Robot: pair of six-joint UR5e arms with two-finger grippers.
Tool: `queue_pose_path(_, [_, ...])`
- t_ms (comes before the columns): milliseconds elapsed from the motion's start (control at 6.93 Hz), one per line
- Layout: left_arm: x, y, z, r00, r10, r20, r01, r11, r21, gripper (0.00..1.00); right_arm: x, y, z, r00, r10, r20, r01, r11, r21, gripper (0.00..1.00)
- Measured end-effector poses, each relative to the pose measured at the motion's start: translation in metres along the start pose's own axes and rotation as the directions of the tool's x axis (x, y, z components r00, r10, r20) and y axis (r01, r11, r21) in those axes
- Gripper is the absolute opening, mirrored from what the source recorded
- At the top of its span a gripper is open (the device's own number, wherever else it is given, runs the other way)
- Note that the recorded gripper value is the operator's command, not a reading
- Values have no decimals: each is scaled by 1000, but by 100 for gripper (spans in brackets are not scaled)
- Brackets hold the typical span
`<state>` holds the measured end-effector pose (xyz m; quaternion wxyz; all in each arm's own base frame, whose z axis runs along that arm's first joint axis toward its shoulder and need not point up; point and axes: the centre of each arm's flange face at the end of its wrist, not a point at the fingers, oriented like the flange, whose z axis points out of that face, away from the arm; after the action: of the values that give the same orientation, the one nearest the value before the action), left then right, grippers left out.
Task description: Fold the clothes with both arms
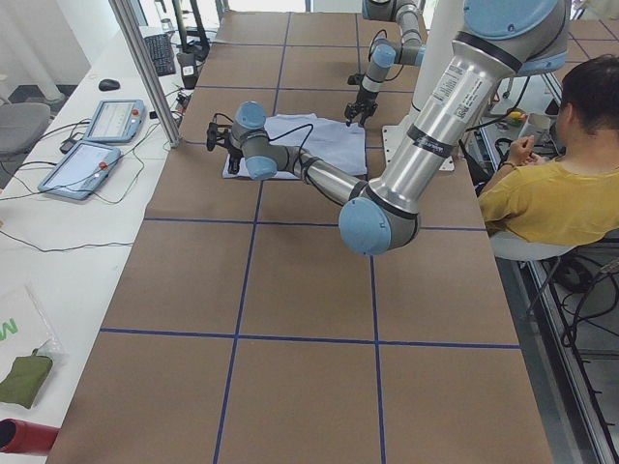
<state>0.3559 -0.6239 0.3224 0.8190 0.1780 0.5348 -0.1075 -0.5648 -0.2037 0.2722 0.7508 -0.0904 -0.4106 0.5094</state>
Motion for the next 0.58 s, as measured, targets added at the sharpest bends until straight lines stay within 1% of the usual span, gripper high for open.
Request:
queue_pose_path(289, [0, 0, 0, 1000, 1, -1, -1, 1000, 0, 67, 0, 0, 2, 1000, 12, 11, -12, 1000, 11, 77])
queue_pose_path(577, [1, 1, 0, 1000, 1, -2, -1, 1000, 0, 67, 1, 0, 7, 1000, 12, 11, -12, 1000, 22, 77])
